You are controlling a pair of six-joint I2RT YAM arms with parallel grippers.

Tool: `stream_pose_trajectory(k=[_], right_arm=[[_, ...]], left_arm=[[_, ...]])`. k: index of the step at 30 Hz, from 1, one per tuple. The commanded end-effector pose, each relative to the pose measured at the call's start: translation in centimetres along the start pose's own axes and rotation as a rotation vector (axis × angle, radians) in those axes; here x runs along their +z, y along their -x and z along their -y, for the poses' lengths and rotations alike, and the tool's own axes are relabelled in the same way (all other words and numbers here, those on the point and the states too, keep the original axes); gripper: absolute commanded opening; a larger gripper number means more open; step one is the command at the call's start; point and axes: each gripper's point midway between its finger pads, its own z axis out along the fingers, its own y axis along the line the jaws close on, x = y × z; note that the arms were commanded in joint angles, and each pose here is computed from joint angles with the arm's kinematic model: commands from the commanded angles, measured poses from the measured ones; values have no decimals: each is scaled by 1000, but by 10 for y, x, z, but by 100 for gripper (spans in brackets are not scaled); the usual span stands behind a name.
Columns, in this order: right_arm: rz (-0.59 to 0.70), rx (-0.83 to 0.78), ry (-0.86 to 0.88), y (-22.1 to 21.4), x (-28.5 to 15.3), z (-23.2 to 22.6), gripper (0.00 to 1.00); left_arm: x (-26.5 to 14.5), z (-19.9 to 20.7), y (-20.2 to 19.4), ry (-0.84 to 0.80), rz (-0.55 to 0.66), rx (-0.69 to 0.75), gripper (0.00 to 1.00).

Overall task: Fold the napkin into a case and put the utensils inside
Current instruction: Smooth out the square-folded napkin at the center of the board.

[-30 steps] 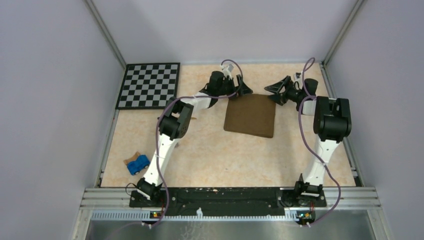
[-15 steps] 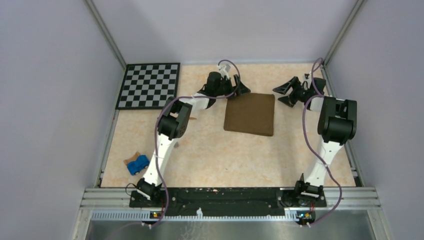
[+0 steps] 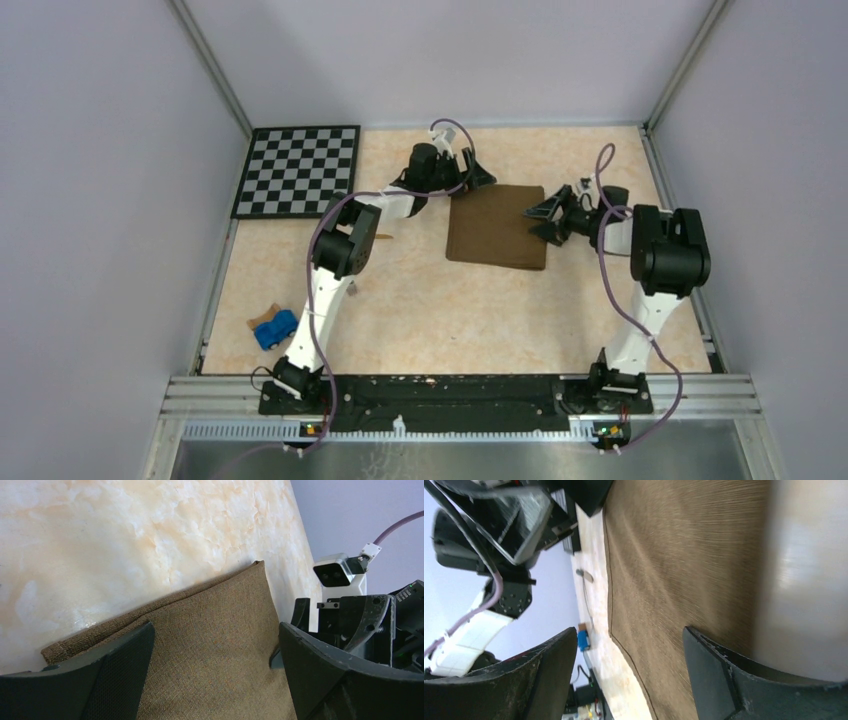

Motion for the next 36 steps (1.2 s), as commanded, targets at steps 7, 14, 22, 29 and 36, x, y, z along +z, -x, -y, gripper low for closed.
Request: stream_pose_trajectory(k=[7, 14, 22, 29, 36], right_arm=[[88, -179, -70, -1, -36, -47, 78], [-5, -141, -72, -39, -2, -23, 78], [37, -113, -166, -45, -52, 10, 78], [10, -181, -103, -52, -37, -40, 78], [-43, -143, -263, -77, -26, 11, 68]], left_arm=[[-15, -56, -37, 183, -91, -79, 99], [-14, -55, -37, 175, -91, -94, 99], [-17, -56, -36, 178, -95, -79, 99], [-21, -51, -32, 186, -97, -63, 99], [-24, -50, -31, 205, -138, -37, 99]])
